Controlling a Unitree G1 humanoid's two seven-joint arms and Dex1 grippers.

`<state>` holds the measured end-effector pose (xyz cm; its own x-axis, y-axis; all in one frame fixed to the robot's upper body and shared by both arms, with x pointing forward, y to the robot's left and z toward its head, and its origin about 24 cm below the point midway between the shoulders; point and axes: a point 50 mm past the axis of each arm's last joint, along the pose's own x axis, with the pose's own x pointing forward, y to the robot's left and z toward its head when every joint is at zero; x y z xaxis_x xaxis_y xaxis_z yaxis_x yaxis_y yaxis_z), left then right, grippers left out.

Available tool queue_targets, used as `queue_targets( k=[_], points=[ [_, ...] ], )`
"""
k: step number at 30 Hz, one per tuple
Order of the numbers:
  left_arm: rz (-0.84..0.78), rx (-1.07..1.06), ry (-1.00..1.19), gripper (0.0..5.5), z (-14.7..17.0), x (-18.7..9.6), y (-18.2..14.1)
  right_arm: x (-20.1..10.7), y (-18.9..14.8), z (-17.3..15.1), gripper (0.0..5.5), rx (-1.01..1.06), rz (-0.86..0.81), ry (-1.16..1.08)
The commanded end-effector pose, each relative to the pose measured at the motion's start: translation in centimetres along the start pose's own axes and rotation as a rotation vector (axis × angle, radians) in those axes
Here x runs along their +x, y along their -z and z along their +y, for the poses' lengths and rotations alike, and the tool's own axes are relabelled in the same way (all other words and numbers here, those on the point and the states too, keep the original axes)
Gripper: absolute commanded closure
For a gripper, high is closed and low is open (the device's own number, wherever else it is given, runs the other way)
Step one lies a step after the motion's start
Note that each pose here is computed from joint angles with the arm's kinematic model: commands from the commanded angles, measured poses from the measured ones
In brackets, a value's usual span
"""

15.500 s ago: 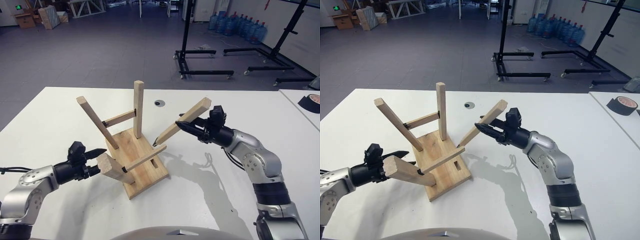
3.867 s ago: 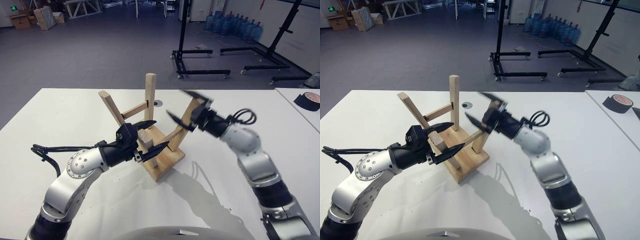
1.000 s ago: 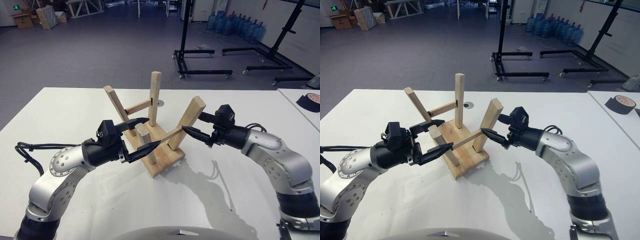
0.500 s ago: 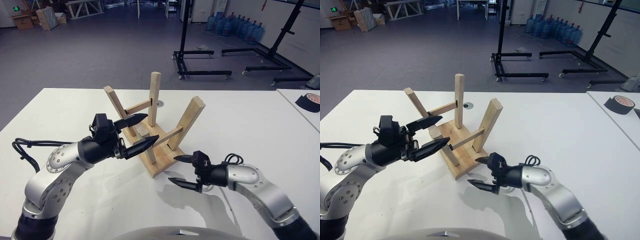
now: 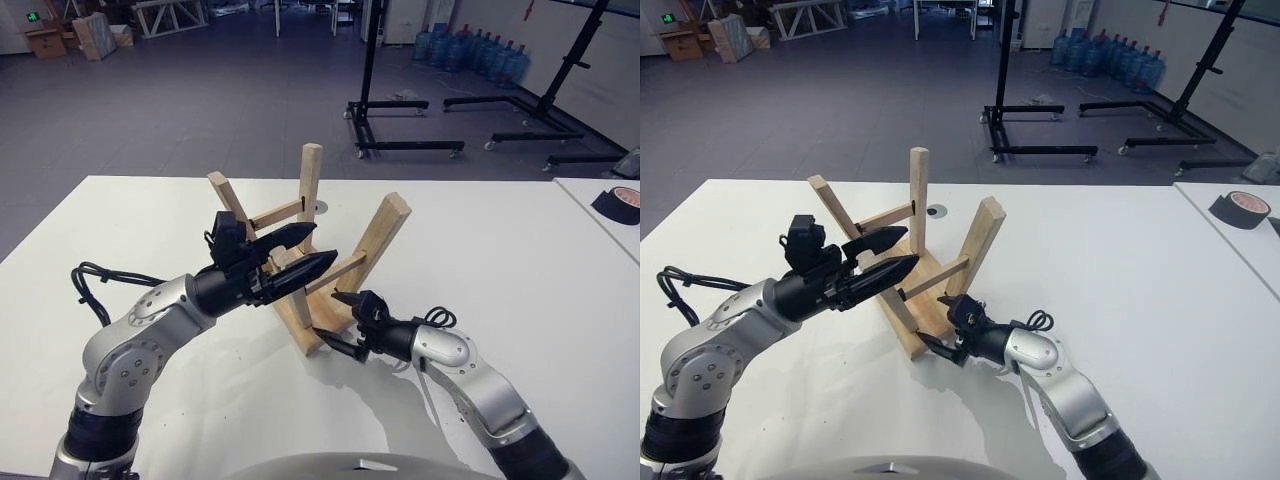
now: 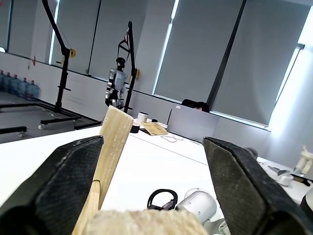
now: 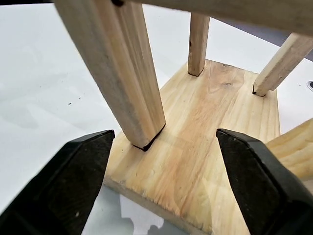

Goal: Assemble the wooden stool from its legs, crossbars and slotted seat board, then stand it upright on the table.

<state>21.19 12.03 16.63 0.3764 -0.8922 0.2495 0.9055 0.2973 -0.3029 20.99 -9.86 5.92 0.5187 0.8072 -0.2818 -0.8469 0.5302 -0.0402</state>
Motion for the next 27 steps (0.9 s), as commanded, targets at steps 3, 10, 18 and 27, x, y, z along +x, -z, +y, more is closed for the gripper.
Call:
queue_targets(
  k=[3,10,18,27],
  points=[
    [0.018,-0.037,0.039,1.79,-0.2,1.1,0.1,1.0,0.2,0.0,1.66,0.078,0.0,0.009],
    [0.012,-0.062,0.077,1.79,-0.1,2.2,0.0,0.5,-0.1,0.5,1.66,0.061,0.004,-0.048],
    [-0.032,-0.096,0.133,1.79,-0.3,4.0,0.3,1.3,-1.5,0.1,1.66,0.085,-0.131,0.115],
    [-0.08,-0.073,0.112,1.79,-0.1,3.3,-0.4,-0.9,0.3,-2.5,1.66,0.081,-0.091,0.314]
  ],
)
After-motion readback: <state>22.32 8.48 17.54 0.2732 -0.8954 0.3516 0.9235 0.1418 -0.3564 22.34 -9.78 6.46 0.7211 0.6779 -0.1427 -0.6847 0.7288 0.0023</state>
